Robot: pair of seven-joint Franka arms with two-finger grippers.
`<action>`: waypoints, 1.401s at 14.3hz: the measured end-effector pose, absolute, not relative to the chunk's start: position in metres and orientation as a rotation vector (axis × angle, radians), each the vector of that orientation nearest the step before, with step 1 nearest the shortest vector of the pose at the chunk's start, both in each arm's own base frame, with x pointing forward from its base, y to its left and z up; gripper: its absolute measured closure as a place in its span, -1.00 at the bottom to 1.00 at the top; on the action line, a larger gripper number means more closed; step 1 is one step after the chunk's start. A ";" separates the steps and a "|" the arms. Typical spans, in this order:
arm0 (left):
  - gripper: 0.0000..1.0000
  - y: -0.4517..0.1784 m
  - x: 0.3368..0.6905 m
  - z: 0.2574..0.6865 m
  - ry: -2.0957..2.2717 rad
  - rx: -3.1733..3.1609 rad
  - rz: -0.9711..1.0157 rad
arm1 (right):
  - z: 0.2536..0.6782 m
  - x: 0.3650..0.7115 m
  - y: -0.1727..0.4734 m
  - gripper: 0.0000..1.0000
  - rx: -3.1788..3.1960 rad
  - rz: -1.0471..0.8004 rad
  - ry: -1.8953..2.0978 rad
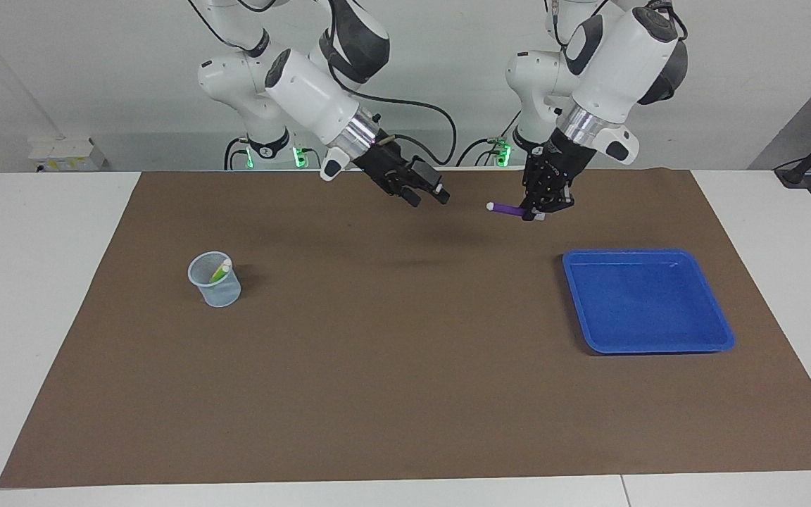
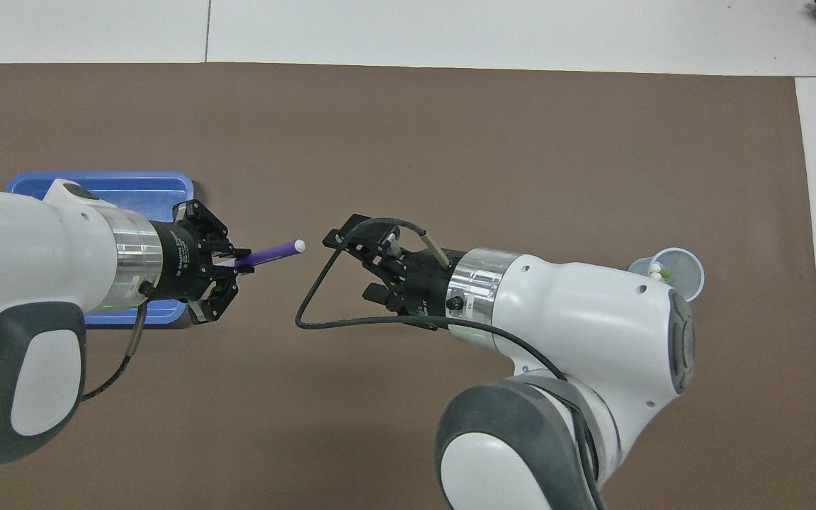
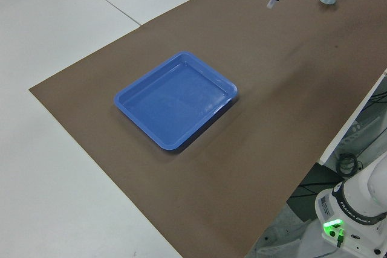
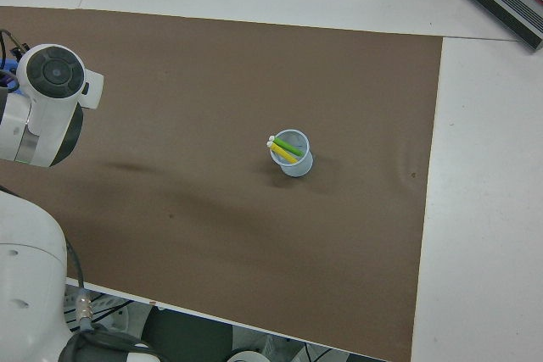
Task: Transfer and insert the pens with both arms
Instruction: 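Lift the purple pen with the left gripper while the right gripper approaches, then close the right gripper on the purple pen and open the left gripper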
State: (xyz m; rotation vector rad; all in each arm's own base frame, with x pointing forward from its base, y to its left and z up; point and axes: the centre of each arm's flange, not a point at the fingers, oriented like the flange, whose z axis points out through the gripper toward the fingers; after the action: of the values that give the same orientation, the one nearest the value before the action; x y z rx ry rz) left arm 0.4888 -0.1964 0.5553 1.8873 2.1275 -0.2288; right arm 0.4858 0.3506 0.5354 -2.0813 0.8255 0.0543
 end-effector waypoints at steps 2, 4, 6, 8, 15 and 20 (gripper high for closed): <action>0.67 -0.196 0.486 0.555 2.128 1.888 -0.229 | 0.542 0.482 0.364 -1.00 -2.056 0.039 0.829; 0.67 -0.195 0.485 0.556 2.128 1.887 -0.228 | 0.538 0.477 0.379 -1.00 -2.040 -0.004 0.828; 0.67 -0.195 0.483 0.556 2.130 1.889 -0.229 | 0.528 0.473 0.393 -1.00 -2.032 -0.034 0.830; 0.67 -0.194 0.480 0.555 2.132 1.891 -0.230 | 0.526 0.471 0.406 -1.00 -2.032 -0.032 0.816; 0.67 -0.193 0.475 0.554 2.135 1.896 -0.233 | 0.519 0.472 0.421 -0.59 -2.015 -0.066 0.819; 0.67 -0.193 0.473 0.555 2.136 1.900 -0.236 | 0.509 0.474 0.424 -0.26 -2.021 -0.067 0.828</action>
State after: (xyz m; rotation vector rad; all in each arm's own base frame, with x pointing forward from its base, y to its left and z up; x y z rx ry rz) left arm 0.4725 -0.1927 0.5547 1.9002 2.1357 -0.2360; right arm 0.4743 0.4244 0.5088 -2.0212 0.8285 -0.0668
